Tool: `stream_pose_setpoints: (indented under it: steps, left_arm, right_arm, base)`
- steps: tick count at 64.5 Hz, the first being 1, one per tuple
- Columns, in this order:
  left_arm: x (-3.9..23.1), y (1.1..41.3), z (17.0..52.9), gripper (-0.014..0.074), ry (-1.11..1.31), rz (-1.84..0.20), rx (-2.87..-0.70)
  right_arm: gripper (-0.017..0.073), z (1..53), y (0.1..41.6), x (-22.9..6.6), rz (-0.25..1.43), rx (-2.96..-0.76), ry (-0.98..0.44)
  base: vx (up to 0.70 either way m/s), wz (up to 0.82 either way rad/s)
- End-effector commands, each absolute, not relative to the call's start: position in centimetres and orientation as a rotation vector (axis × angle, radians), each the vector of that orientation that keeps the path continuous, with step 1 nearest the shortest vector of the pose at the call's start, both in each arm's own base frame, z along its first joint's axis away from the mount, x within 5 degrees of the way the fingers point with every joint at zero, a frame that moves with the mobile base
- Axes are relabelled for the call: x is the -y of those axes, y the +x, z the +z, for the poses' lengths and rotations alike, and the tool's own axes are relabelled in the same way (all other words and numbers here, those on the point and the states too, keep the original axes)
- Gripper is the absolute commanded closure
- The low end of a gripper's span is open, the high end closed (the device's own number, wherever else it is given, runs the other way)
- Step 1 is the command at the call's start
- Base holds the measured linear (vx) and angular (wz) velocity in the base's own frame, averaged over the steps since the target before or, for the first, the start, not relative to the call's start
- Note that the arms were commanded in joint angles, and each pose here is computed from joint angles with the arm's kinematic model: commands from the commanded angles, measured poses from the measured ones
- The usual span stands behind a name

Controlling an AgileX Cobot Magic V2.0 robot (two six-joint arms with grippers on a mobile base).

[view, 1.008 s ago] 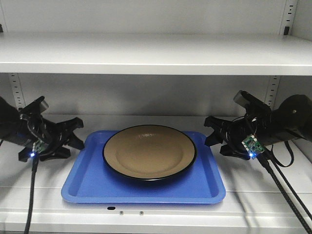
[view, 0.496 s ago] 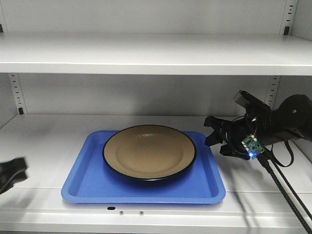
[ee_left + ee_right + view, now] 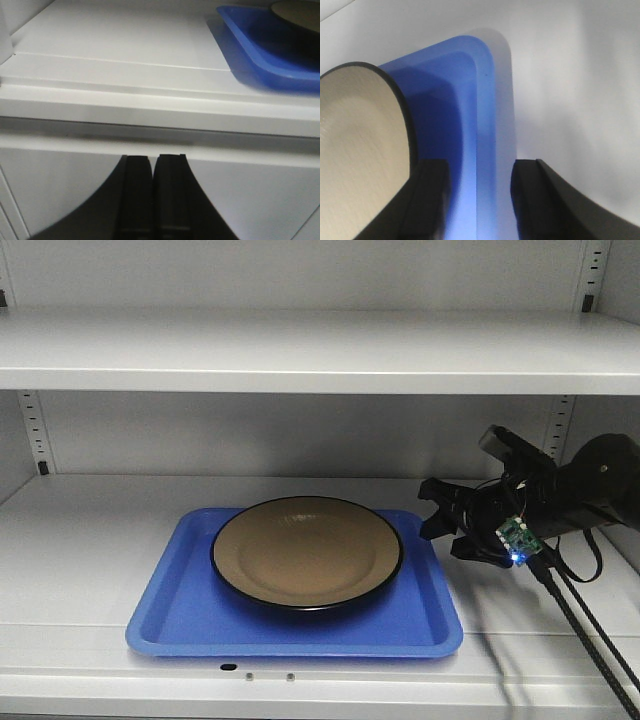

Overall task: Place disk in tray to left cabinet
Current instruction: 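Open both grippers and withdraw the left gripper from the tray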

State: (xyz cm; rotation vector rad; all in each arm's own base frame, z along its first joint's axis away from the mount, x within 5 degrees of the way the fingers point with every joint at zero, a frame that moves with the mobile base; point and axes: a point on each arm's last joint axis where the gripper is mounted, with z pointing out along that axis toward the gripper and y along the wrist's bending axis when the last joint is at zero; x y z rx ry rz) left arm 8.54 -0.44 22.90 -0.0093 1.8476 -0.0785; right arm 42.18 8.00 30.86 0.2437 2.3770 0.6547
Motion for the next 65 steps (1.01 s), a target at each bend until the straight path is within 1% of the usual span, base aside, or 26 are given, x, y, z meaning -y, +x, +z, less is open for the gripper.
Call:
stream_pose_setpoints:
  steps: [1, 12, 16, 27, 65]
  left_arm:
    - [0.3, 7.7, 22.6, 0.0600, -0.009, -0.068, -1.725]
    - [0.3, 6.0, 18.5, 0.0600, -0.009, -0.069, -1.679]
    - [0.3, 5.5, 18.1, 0.0600, -0.004, -0.072, -1.702]
    - [0.3, 5.5, 17.6, 0.0600, -0.003, -0.073, -1.760]
    - [0.3, 5.5, 17.6, 0.0600, -0.003, -0.073, -1.764]
  right_arm:
    - [0.0185, 34.8, 41.5, -7.8, 0.675, -2.230, 0.236]
    - [0.0185, 34.8, 41.5, -7.8, 0.675, -2.230, 0.236]
    - [0.0185, 34.8, 41.5, -7.8, 0.675, -2.230, 0.236]
    - [0.0185, 34.8, 41.6, -7.8, 0.675, -2.231, 0.236]
    - [0.0185, 34.8, 41.5, -7.8, 0.676, -2.232, 0.236]
  base:
    - [0.00, 0.00]
    - [0.00, 0.00]
    - [0.00, 0.00]
    - [0.00, 0.00]
    - [0.00, 0.00]
